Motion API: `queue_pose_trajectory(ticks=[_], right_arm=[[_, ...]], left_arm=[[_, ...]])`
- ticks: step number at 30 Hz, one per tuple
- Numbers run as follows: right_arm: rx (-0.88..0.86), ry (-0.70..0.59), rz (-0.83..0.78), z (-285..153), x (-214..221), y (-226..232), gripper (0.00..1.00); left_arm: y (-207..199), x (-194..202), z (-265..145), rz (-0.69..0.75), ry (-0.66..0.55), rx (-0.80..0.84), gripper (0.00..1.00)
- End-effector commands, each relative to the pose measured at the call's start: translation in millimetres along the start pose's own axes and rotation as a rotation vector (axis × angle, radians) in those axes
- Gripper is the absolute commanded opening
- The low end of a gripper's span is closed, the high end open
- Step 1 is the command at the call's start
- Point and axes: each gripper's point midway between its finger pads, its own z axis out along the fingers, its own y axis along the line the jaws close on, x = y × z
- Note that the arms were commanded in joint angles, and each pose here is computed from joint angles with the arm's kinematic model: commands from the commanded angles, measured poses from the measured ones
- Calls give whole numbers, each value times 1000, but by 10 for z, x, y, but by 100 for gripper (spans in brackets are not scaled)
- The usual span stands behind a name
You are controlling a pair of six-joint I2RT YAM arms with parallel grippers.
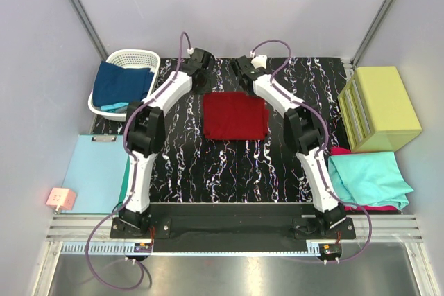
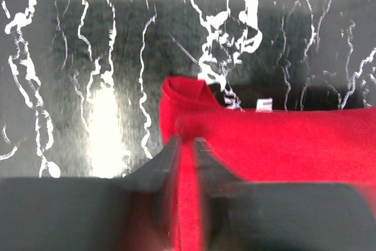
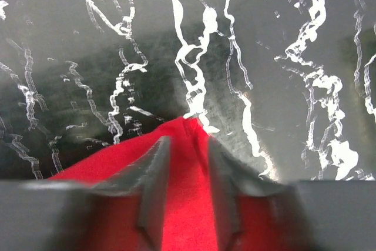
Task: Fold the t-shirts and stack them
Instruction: Fold the long partially folded tshirt into a neat square, then smooth out wrinkles on the folded tshirt
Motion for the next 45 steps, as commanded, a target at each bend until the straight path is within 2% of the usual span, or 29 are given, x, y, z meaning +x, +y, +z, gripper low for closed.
queue_pose_trajectory(ticks=[1, 2, 3, 4, 6, 7, 9, 10, 12, 13, 14, 16, 20, 24, 31, 37, 45], right_arm=[[4, -60, 39, -41, -314, -105, 52], [1, -73, 46, -93, -352, -126, 57], [-34, -125, 95, -272, -578, -153, 66], [-45, -109, 82, -295, -467, -161, 69], [-109, -158, 125, -569, -648, -182, 72], [-135, -122, 94, -578, -468, -168, 72], [-199, -136, 115, -788, -461, -129, 70], [-244, -75, 96, -761, -205, -84, 65], [-320, -80, 127, -905, -173, -23, 58], [-362, -25, 125, -891, 60, 28, 51], [-391, -17, 133, -948, 100, 62, 48], [-415, 18, 130, -941, 253, 102, 47], [-448, 96, 95, -825, 510, 236, 36], [-469, 156, 60, -727, 617, 399, 29], [-414, 291, 24, -598, 1006, 357, 28], [-336, 382, 4, -579, 1420, 78, 27], [-233, 482, -7, -783, 1907, -412, 27]], left_arm=[[-166, -470, -300, -25, -137, 86, 43], [-175, -490, -364, -28, -155, 91, 50], [-216, -669, -597, -47, -226, 121, 59], [-181, -607, -607, -51, -223, 118, 62], [-236, -694, -852, -66, -273, 151, 66], [-242, -610, -853, -58, -257, 156, 66], [-318, -561, -966, -47, -264, 178, 66], [-352, -400, -921, -30, -233, 185, 66], [-432, -313, -948, -36, -233, 219, 66], [-479, -140, -882, -25, -192, 238, 64], [-522, -74, -868, -21, -177, 251, 63], [-604, 112, -798, -2, -135, 260, 61], [-684, 325, -631, 12, -76, 270, 58], [-733, 473, -497, 17, -15, 291, 55], [-588, 825, -306, 21, 107, 231, 50], [-421, 1304, -200, 2, 254, 180, 44], [-110, 1940, -396, 26, 369, 100, 40]])
